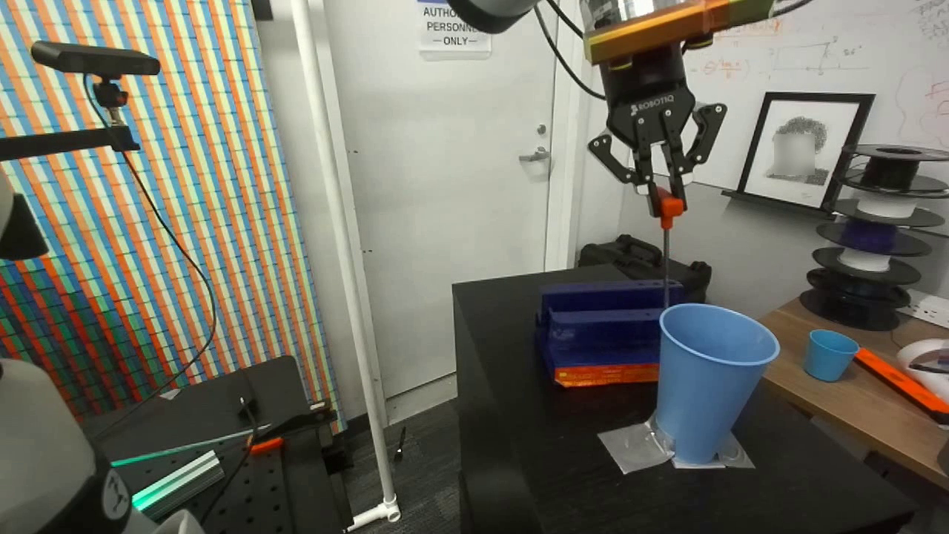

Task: Pick up the orange object too and put it in the cup

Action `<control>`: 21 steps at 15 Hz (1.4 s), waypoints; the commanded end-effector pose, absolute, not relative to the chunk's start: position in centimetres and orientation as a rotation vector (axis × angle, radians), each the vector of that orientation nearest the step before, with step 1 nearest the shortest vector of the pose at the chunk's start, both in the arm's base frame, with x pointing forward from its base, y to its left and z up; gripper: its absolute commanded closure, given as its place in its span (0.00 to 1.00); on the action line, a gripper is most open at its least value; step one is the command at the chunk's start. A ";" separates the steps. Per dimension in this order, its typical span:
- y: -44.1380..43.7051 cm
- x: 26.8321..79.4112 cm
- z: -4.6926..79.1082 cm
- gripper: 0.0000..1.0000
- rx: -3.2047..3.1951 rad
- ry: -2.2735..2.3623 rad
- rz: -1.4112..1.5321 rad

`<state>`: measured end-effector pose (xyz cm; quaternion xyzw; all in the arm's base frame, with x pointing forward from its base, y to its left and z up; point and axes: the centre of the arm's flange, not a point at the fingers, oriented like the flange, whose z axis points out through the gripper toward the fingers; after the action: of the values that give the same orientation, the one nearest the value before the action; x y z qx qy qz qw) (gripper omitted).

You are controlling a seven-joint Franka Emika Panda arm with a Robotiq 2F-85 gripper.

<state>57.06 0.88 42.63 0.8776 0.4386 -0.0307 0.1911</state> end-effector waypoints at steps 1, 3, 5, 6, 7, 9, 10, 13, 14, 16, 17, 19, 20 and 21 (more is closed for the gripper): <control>2.6 54.7 47.3 0.90 2.443 1.235 0.015; 3.2 53.9 49.2 0.90 2.440 1.232 0.058; 3.8 52.5 51.6 0.90 2.431 1.201 0.106; 3.8 51.8 52.4 0.90 2.432 1.166 0.124; 3.5 51.0 52.9 0.90 2.444 1.115 0.143; 2.5 49.7 53.4 0.90 2.482 1.051 0.151; 1.9 49.0 53.3 0.90 2.499 1.021 0.147; -0.4 47.2 52.1 0.90 2.560 0.933 0.120; -1.1 46.7 51.6 0.90 2.580 0.917 0.106; -2.9 45.8 50.3 0.90 2.605 0.852 0.074; -3.8 45.5 49.8 0.90 2.617 0.821 0.063; -5.4 45.0 48.9 0.90 2.646 0.777 0.034; -6.1 44.9 48.4 0.90 2.652 0.758 0.019; -6.8 44.9 47.8 0.90 2.656 0.741 -0.002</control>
<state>46.09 -5.24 48.29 0.9396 0.2850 -0.0010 0.1898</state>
